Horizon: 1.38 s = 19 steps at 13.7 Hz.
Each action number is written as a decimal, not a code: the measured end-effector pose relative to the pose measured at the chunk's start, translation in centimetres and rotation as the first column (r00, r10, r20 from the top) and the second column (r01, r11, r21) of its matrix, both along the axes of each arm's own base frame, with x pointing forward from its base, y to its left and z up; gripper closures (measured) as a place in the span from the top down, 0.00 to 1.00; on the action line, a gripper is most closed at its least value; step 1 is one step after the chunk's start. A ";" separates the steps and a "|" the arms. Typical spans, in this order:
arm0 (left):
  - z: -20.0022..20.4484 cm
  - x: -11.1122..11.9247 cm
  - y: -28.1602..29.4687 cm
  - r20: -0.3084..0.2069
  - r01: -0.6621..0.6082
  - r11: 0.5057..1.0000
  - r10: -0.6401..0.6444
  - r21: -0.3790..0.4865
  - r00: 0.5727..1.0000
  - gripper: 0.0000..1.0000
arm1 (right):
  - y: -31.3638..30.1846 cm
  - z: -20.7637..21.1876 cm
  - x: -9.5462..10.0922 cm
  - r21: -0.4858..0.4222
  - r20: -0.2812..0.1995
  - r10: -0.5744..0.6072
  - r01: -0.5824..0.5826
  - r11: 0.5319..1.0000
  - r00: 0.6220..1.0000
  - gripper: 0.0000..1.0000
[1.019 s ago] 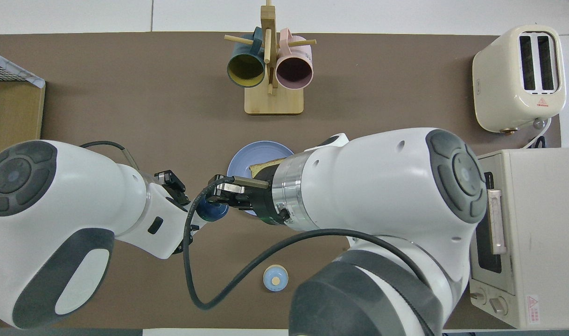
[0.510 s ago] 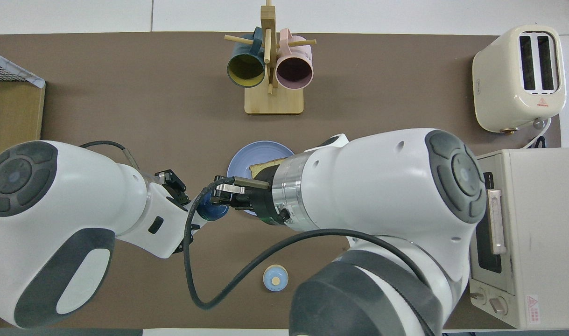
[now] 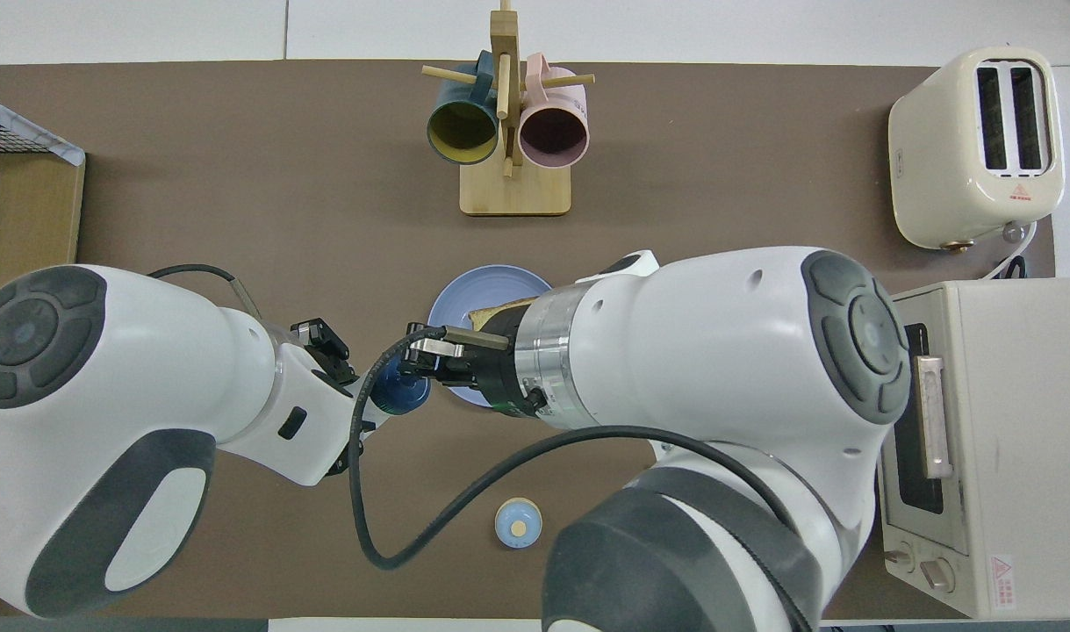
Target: Put bread on plate and add seasoning
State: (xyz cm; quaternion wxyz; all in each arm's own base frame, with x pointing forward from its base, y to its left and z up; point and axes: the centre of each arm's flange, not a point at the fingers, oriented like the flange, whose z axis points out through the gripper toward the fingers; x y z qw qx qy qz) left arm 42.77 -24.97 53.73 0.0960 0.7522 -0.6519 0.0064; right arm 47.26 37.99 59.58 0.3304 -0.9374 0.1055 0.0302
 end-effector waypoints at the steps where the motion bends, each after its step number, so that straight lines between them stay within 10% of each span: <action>1: 0.0 0.0 0.0 0.000 0.000 1.000 0.000 0.000 1.000 0.43 | 0.0 0.0 0.0 0.000 0.001 -0.001 0.001 1.000 1.000 0.30; 3: 0.0 0.0 0.0 0.000 0.000 1.000 0.000 0.000 1.000 0.43 | 0.0 0.1 0.0 0.002 0.004 -0.002 0.002 1.000 1.000 0.15; 19: 1.4 0.6 0.3 0.055 -0.024 0.999 0.026 -0.038 0.998 0.43 | -1.2 0.8 1.5 0.149 -0.123 -0.155 0.173 0.974 0.980 0.14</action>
